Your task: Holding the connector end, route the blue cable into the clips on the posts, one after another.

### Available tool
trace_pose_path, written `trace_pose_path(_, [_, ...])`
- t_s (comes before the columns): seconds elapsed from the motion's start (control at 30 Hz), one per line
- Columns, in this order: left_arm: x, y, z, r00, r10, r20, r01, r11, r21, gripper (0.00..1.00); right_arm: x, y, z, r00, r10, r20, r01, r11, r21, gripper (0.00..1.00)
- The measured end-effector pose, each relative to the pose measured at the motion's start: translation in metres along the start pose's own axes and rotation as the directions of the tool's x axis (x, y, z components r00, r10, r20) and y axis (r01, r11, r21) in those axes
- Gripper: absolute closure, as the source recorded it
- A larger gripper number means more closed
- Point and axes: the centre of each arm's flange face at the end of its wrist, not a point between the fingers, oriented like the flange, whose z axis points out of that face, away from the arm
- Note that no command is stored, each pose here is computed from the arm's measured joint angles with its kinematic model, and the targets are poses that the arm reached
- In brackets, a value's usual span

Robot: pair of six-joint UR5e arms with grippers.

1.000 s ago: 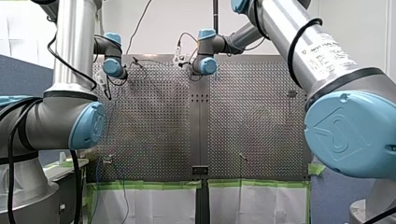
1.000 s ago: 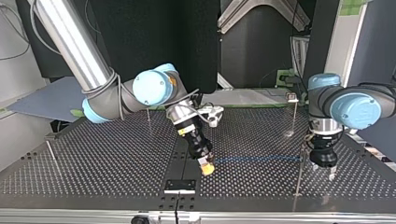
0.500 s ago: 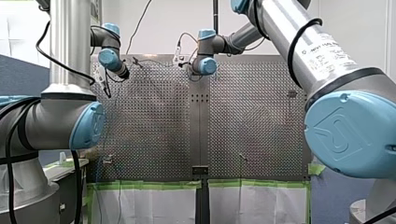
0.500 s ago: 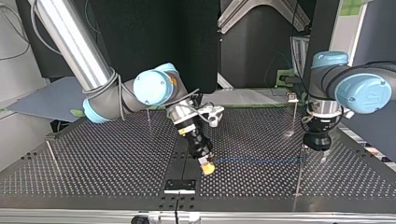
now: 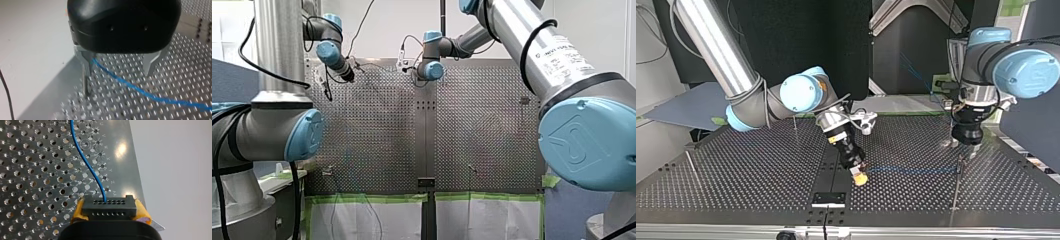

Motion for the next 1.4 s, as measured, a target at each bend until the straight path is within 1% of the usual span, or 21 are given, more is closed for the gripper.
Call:
trace_pose_path(0.13, [-0.008, -0.011, -0.015, 1.0, -0.002, 0.01, 0.002, 0.9999, 0.014, 0.0, 0.0, 0.0, -0.001, 1.0, 0.0, 0.005, 0.0, 1.0, 0.0, 1.0])
trace_pose_path(0.27, [-0.017, -0.02, -0.029, 0.9996, 0.012, 0.027, -0.012, 0.9998, 0.017, 0.0, -0.001, 0.0, -0.001, 0.9999, 0.0, 0.013, 0.0, 1.0, -0.002, 1.0])
trace_pose_path(0.47, [-0.02, -0.026, -0.041, 0.9983, 0.044, 0.039, -0.044, 0.999, -0.001, 0.0, -0.002, 0.002, -0.002, 0.9998, 0.001, 0.017, -0.001, 1.0, -0.005, 1.0])
trace_pose_path(0.67, [-0.024, -0.033, -0.049, 0.9955, 0.078, 0.052, -0.079, 0.9968, 0.008, 0.0, -0.002, 0.001, -0.002, 0.9998, 0.002, 0.019, -0.002, 1.0, -0.004, 1.0])
trace_pose_path(0.77, [-0.026, -0.036, -0.052, 0.9933, 0.097, 0.063, -0.098, 0.995, 0.016, 0.0, -0.003, 0.001, -0.002, 0.9998, 0.002, 0.02, -0.002, 1.0, -0.004, 1.0])
trace_pose_path(0.87, [-0.026, -0.038, -0.052, 0.9922, 0.107, 0.064, -0.109, 0.9938, 0.022, 0.0, -0.003, 0.002, -0.002, 0.9998, 0.002, 0.021, -0.002, 1.0, -0.004, 1.0])
trace_pose_path(1.17, [-0.021, -0.044, -0.054, 0.9911, 0.12, 0.057, -0.122, 0.9918, 0.037, 0.0, -0.003, 0.003, -0.003, 0.9996, 0.003, 0.027, -0.003, 1.0, -0.006, 1.0])
trace_pose_path(1.4, [-0.02, -0.046, -0.054, 0.9913, 0.118, 0.058, -0.121, 0.9917, 0.044, 0.0, -0.004, 0.002, -0.003, 0.9996, 0.006, 0.027, -0.006, 1.0, -0.007, 1.0])
